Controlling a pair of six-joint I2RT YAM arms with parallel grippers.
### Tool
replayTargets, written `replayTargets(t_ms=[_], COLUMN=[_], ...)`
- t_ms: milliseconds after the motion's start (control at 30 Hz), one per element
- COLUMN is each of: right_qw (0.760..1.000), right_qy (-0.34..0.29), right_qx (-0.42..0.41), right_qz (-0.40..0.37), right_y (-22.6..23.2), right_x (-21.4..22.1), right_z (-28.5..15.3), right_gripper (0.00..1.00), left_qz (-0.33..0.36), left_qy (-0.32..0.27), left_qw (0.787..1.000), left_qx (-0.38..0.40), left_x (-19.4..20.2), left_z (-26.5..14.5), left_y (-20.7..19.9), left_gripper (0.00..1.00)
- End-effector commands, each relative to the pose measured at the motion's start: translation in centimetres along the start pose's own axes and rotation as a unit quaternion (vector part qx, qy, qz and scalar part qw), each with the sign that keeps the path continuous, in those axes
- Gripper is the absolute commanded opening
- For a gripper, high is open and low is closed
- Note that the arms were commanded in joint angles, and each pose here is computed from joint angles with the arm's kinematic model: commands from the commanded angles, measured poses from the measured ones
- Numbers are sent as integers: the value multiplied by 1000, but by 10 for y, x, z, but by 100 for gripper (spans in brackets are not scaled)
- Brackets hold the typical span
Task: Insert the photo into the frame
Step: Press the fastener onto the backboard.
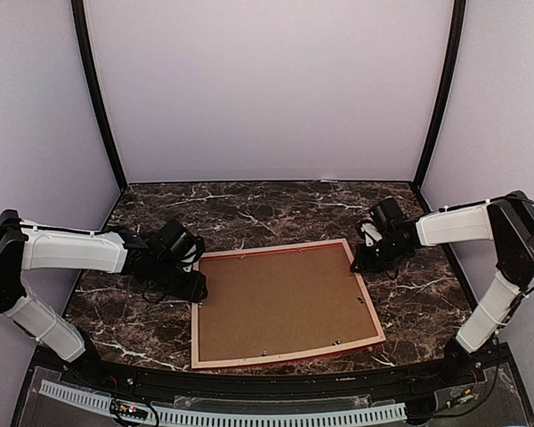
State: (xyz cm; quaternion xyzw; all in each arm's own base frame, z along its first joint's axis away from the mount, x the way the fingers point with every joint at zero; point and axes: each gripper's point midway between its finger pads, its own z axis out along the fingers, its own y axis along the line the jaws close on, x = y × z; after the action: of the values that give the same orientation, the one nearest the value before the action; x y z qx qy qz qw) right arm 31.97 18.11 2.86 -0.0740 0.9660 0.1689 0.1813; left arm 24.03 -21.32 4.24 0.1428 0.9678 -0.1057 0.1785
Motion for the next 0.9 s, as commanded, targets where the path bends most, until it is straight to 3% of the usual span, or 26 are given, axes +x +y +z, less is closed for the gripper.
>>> replayTargets(t_ms=[0,567,867], right_qw=[999,999,999], right_qy=[46,47,47], right_qx=[6,6,6], right_qz=[9,10,11], right_y=[-10,-10,-10], right_x=[28,29,30], right_z=[15,16,15], right_gripper=[0,0,0], left_qz=[3,4,0], left_qy=[4,89,131], left_qw=[1000,994,991], left_qx=[-26,-63,-39], left_x=[-3,26,39], left_z=[-4,4,13], left_y=[6,18,7], left_gripper=[52,51,51])
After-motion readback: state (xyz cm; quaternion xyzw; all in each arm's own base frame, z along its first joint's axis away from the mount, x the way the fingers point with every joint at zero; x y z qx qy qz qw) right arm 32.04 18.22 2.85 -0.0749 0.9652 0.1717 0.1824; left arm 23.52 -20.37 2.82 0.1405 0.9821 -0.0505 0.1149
